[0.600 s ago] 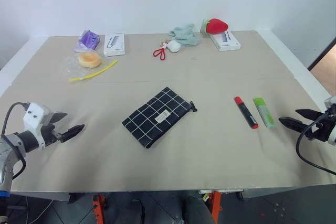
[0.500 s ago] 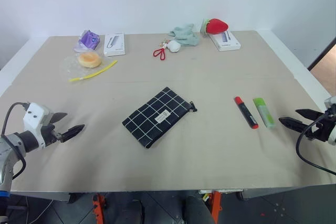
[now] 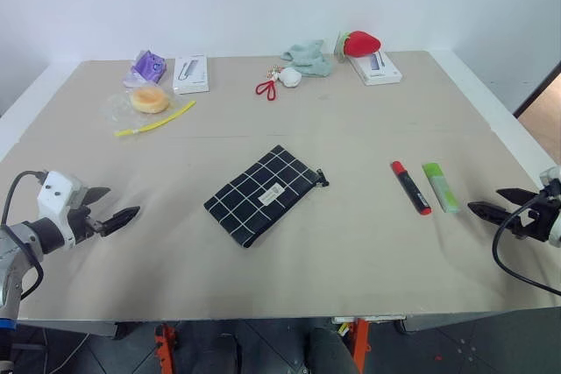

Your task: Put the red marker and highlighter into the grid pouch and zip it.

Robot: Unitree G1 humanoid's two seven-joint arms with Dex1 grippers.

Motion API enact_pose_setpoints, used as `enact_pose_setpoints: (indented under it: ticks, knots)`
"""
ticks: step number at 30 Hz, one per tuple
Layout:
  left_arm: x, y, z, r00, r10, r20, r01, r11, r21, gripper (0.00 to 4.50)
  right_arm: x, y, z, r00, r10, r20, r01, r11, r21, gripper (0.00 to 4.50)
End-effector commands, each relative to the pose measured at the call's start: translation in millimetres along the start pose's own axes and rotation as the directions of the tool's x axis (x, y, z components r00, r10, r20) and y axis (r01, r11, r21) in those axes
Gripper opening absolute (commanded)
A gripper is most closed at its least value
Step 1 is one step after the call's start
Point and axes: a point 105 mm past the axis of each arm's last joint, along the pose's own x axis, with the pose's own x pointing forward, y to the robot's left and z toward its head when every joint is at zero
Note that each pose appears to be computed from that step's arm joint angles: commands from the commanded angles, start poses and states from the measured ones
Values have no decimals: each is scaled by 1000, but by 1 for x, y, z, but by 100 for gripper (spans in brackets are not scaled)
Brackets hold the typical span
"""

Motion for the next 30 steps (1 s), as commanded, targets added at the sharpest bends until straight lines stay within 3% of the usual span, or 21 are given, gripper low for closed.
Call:
enact_pose_setpoints:
  ticks: [1,6,11,15,18,25,30]
  knots:
    - [-4,6,13,999,24,45,-24,1000,10,443,-12,-9,19,999,-34,37,36,999,-41,447]
    - [-4,5,12,999,21,47,-22,1000,8,443,-12,-10,20,998,-37,48,39,998,-40,447]
    - [0,2,23,994,24,107,-26,1000,12,443,-7,-7,44,984,-38,175,43,999,-24,447]
    - [19,-44,55,947,-113,301,117,993,3,443,35,98,107,852,344,393,-337,937,-90,447]
    - [29,-67,63,921,-165,353,168,986,22,450,62,149,118,811,425,402,-417,902,-112,366]
    - [50,-111,67,887,-323,331,247,936,251,450,139,228,110,824,482,298,-466,876,-128,3]
    - [59,-128,54,880,-417,226,273,835,477,450,182,240,75,912,393,120,-382,918,-106,3]
